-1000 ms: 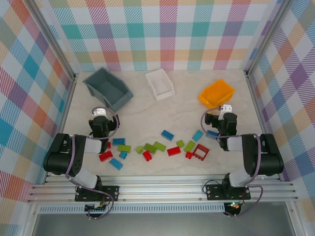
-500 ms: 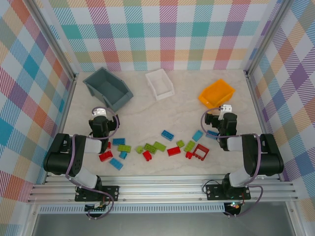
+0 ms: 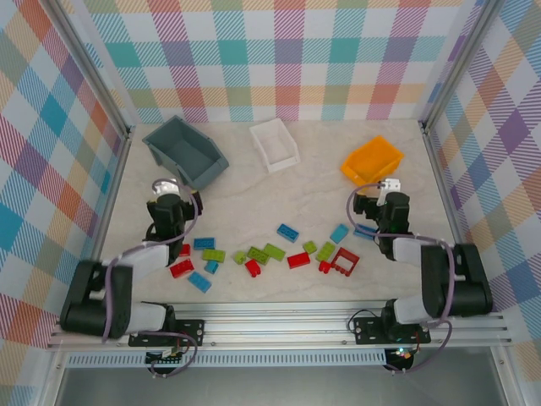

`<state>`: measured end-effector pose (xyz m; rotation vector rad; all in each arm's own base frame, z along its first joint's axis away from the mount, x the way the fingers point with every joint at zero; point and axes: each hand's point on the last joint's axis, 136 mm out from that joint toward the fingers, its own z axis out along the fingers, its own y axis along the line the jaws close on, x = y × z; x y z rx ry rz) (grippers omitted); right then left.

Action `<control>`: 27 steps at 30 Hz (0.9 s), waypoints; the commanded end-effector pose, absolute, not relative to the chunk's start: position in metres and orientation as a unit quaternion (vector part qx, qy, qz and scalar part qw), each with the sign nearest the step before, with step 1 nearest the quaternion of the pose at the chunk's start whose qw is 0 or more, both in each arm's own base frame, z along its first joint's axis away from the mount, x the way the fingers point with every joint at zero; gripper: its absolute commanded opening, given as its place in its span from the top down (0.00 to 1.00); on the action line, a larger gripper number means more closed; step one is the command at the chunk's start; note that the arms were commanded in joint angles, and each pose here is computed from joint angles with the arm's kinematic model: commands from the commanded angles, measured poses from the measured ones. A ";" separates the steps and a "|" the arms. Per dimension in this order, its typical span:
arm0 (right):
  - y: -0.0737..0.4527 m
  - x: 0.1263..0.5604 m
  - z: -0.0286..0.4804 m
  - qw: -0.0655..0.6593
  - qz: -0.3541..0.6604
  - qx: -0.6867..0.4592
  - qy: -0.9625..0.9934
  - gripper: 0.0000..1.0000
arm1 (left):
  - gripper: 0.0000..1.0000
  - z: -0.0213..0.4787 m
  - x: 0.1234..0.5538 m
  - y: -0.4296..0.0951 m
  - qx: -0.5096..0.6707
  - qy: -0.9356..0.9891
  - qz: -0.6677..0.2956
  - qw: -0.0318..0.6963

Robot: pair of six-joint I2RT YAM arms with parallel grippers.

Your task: Sort the legos into containers by color

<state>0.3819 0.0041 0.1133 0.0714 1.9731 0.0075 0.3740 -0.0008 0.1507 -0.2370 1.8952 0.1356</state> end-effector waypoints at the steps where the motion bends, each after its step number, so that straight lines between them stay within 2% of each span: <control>1: 0.000 0.375 0.193 0.603 -0.001 0.048 0.796 0.00 | 0.00 0.215 0.355 -0.006 -0.123 0.783 0.061 0.607; 5: -0.002 0.344 0.299 0.649 0.029 0.082 0.755 0.00 | 0.00 0.275 0.331 0.000 -0.198 0.768 0.026 0.608; 7: -0.010 0.328 0.316 0.612 0.072 0.177 0.767 0.00 | 0.00 0.282 0.325 -0.003 -0.251 0.790 -0.010 0.559; 9: -0.010 0.312 0.309 0.544 0.117 0.261 0.789 0.00 | 0.00 0.278 0.322 -0.021 -0.259 0.831 -0.053 0.489; 11: 0.021 0.313 0.315 0.518 0.171 0.190 0.817 0.00 | 0.00 0.270 0.334 -0.040 -0.255 0.855 -0.104 0.439; 13: 0.029 0.311 0.308 0.475 0.187 0.194 0.838 0.05 | 0.00 0.264 0.343 -0.045 -0.268 0.873 -0.120 0.389; 15: 0.037 0.310 0.305 0.450 0.200 0.181 0.851 0.07 | 0.06 0.257 0.355 -0.048 -0.271 0.891 -0.110 0.346; 19: 0.051 0.318 0.290 0.408 0.215 0.153 0.874 0.07 | 0.15 0.255 0.395 -0.051 -0.269 0.901 -0.092 0.328; 27: 0.057 0.362 0.251 0.333 0.212 0.163 0.904 0.07 | 0.22 0.220 0.498 -0.057 -0.254 0.913 -0.083 0.307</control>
